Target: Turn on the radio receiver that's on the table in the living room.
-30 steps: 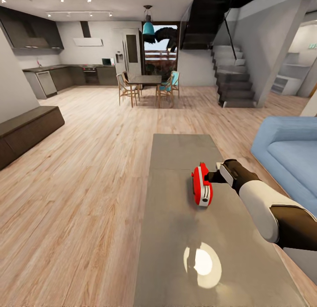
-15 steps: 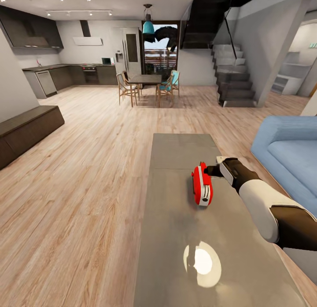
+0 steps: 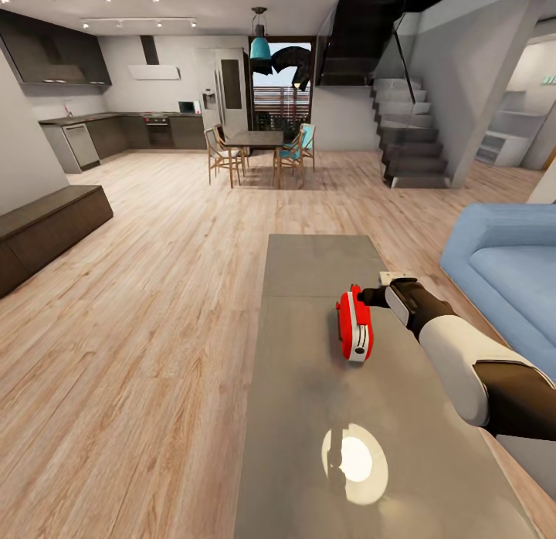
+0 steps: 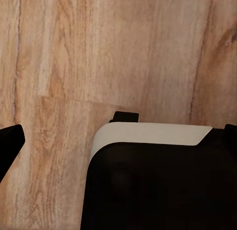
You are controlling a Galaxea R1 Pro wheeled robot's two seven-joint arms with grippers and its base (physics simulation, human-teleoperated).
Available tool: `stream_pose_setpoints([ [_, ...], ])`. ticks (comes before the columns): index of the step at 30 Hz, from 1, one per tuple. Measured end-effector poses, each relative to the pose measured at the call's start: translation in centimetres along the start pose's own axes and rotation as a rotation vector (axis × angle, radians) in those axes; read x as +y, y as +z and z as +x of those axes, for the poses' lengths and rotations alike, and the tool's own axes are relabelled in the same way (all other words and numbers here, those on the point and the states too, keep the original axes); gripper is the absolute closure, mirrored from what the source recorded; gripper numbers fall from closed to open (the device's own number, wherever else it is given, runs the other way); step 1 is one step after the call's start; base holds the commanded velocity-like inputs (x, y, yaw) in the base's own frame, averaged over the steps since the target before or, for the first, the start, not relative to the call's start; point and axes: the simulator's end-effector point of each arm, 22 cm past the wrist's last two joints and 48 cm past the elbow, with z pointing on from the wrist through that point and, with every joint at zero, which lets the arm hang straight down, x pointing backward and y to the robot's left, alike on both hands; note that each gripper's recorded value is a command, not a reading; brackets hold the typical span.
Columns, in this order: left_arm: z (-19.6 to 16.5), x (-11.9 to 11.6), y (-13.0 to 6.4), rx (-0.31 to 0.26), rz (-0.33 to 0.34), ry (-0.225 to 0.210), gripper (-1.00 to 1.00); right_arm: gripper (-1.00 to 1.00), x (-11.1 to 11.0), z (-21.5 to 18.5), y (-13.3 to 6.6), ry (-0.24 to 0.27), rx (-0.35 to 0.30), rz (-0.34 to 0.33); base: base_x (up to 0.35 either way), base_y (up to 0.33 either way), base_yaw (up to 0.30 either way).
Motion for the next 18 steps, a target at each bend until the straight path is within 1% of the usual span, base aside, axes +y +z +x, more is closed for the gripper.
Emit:
stream_pose_setpoints([
  [18, -0.06, 0.12, 0.04, -0.001, -0.001, 0.001, -1.00, -1.00, 0.08, -0.01, 0.00, -0.002, 0.000, -0.003, 0.000, 0.000, 0.000],
])
